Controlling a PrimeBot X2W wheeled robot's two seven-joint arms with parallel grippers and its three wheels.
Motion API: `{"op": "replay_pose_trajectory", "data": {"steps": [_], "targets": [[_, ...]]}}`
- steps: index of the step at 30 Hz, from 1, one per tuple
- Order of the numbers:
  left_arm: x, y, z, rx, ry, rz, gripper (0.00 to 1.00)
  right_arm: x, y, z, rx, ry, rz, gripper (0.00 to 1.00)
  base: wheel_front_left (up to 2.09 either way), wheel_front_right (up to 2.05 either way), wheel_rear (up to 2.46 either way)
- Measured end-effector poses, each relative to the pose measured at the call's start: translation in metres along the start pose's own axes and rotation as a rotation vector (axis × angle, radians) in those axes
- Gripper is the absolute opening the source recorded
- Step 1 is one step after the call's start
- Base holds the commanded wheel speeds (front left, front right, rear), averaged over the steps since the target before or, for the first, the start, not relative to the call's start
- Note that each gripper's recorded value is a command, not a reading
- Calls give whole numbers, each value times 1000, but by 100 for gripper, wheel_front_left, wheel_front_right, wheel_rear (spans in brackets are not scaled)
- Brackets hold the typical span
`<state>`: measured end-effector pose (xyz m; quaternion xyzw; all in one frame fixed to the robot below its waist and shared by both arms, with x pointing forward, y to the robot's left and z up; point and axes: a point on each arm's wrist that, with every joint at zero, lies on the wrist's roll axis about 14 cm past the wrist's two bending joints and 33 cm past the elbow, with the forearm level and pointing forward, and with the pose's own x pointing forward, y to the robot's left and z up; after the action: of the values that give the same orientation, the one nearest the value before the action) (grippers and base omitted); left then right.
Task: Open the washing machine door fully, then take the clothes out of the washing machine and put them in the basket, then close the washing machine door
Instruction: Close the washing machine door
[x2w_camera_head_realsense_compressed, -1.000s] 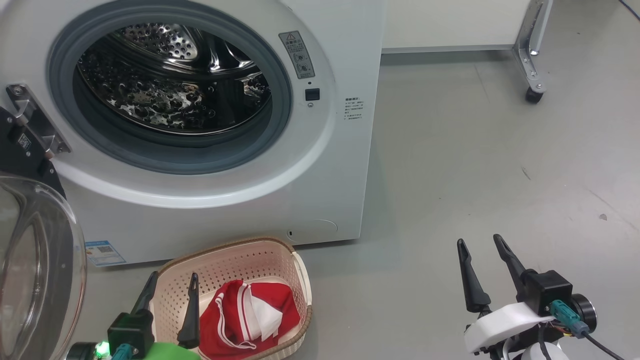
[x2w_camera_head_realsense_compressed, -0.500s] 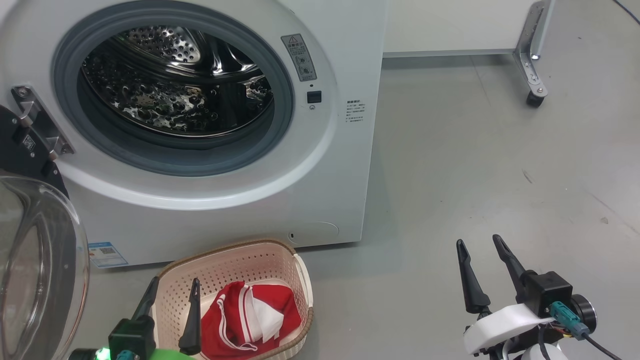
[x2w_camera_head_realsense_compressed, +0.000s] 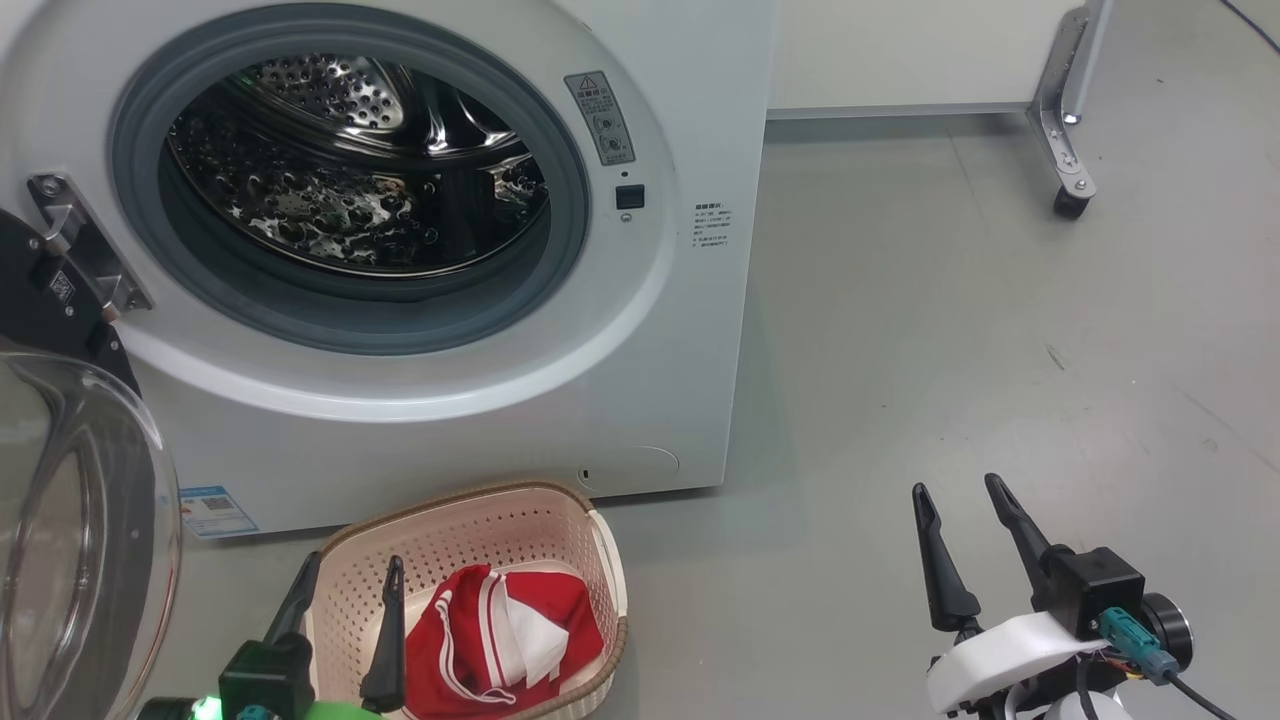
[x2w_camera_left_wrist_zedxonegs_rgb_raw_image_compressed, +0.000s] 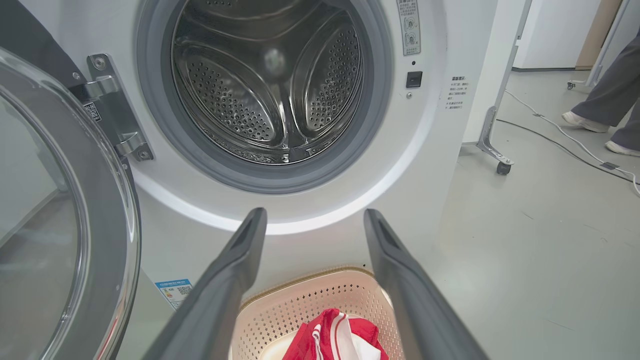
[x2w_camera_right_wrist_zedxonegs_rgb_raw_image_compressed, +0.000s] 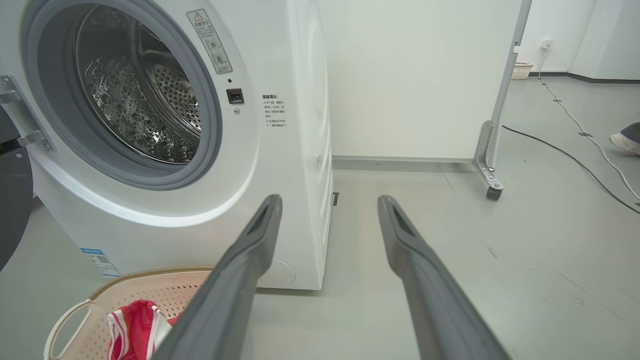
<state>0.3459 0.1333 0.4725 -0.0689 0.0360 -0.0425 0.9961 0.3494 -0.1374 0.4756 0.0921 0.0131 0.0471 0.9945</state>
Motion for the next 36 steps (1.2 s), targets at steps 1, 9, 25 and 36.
{"op": "replay_pose_trajectory", "data": {"steps": [1,9,25,36], "targets": [[-1,0,0,0,0,0,100,0,0,0,0,0,0,100,-8,8,0],[-3,-1,4,-1,-8,-2,100,0,1,1,0,-2,3,100,-26,26,0],[-6,-1,6,2,-4,2,100,0,3,1,1,-4,7,100,-72,72,0],[-6,-3,11,7,-19,-7,100,0,2,1,1,-2,7,100,-92,92,0]]}}
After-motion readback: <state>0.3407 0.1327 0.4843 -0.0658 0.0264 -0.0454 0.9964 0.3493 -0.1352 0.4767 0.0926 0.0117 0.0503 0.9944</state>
